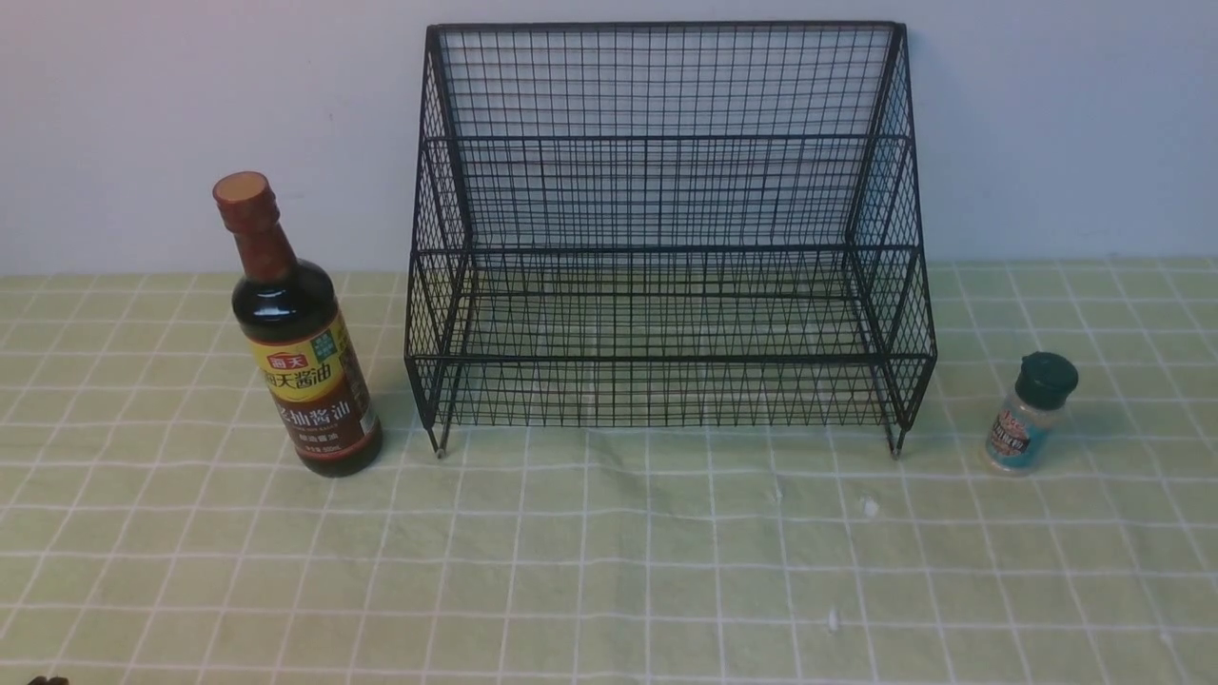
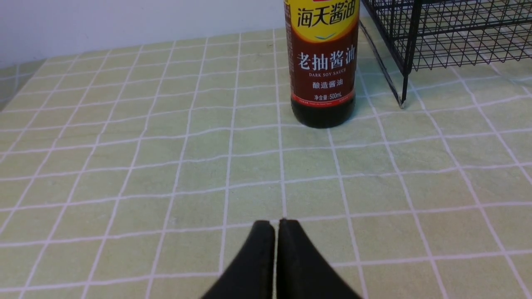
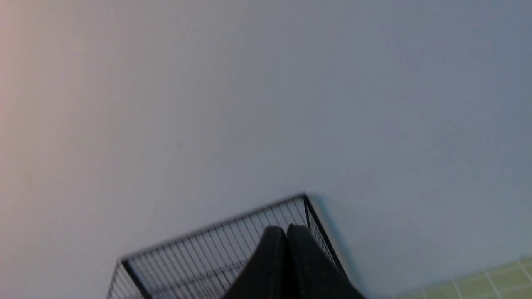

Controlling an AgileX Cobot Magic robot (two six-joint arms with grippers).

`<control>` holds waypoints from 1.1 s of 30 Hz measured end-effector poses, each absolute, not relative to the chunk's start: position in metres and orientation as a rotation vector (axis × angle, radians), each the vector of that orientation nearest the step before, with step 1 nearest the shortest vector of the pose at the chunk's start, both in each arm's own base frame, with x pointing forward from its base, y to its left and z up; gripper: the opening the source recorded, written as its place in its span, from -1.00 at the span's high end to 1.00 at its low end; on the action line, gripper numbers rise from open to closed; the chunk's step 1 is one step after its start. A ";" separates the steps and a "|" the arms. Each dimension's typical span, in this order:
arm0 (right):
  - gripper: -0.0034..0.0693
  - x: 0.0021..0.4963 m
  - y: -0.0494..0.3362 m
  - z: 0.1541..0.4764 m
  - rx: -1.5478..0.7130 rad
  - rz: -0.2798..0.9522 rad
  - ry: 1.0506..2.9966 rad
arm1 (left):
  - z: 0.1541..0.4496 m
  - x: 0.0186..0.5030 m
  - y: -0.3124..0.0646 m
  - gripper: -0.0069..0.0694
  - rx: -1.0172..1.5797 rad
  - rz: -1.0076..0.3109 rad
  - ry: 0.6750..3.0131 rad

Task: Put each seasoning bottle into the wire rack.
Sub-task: Use the right arm to grab the condiment bottle closest to it

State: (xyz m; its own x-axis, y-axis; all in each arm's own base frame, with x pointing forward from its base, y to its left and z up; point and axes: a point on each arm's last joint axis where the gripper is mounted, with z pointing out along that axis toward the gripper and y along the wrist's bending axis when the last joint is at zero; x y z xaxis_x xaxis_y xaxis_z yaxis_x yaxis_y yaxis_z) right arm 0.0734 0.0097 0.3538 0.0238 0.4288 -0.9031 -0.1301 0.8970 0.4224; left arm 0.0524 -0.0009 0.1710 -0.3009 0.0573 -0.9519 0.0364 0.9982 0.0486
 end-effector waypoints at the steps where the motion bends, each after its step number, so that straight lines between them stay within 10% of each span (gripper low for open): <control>1: 0.95 0.086 0.013 0.363 0.197 0.415 1.592 | 0.171 0.052 -0.001 0.84 0.068 0.021 1.877; 15: 0.84 0.267 0.019 0.361 -0.106 0.243 2.568 | 0.171 0.052 -0.001 0.84 0.067 0.020 1.877; 33: -0.64 0.381 0.012 0.264 0.034 0.158 2.865 | 0.171 0.052 -0.001 0.84 0.067 0.020 1.877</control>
State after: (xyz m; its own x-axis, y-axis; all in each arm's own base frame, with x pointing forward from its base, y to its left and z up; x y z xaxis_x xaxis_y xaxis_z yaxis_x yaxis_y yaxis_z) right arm 0.3809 0.0117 0.2637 -0.9629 0.0381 -0.2673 0.0084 0.9937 0.1114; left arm 0.0524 -0.0009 0.1710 -0.3010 0.0568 -0.9519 0.0365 0.9982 0.0480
